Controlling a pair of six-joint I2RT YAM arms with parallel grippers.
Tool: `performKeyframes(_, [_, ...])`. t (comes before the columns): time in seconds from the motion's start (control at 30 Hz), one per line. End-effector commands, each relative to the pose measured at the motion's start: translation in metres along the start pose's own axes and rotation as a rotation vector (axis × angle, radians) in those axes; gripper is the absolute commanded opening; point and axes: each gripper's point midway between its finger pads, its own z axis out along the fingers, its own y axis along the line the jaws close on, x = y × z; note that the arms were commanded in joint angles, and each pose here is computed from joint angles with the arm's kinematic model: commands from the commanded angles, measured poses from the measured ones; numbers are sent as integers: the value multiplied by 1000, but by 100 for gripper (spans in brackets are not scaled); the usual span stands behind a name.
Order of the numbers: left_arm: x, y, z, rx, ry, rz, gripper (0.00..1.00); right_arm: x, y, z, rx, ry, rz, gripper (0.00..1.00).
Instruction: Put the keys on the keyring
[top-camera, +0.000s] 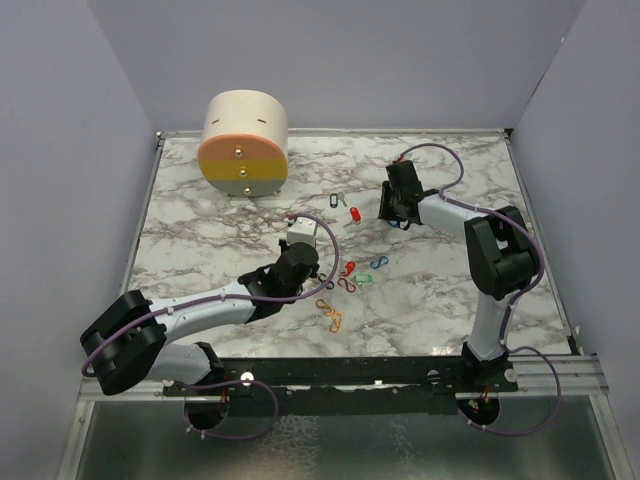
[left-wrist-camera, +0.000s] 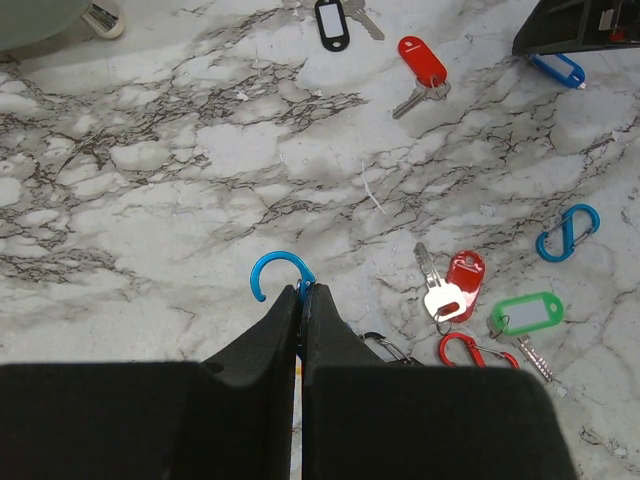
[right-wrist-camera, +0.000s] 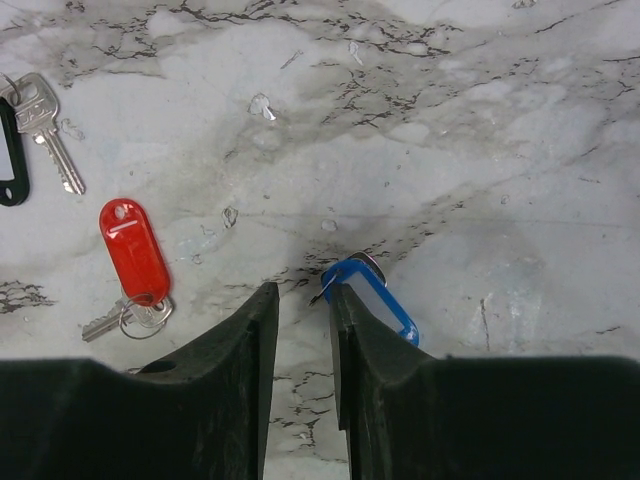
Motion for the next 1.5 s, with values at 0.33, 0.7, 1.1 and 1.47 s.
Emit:
performKeyframes(0.33, [2, -2, 2, 21, -1, -6, 0, -9, -2, 5, 22, -16, 13, 16])
performKeyframes(0.7, [3, -1, 2, 19, 1, -6, 0, -2, -12, 4, 62, 1, 11, 5])
performKeyframes(1.1, [4, -1, 2, 20, 0, -10, 0, -2, -26, -8, 115, -21, 9, 3])
performKeyframes(1.47, [4, 0, 1, 21, 1, -8, 0, -11, -32, -28, 126, -68, 10, 14])
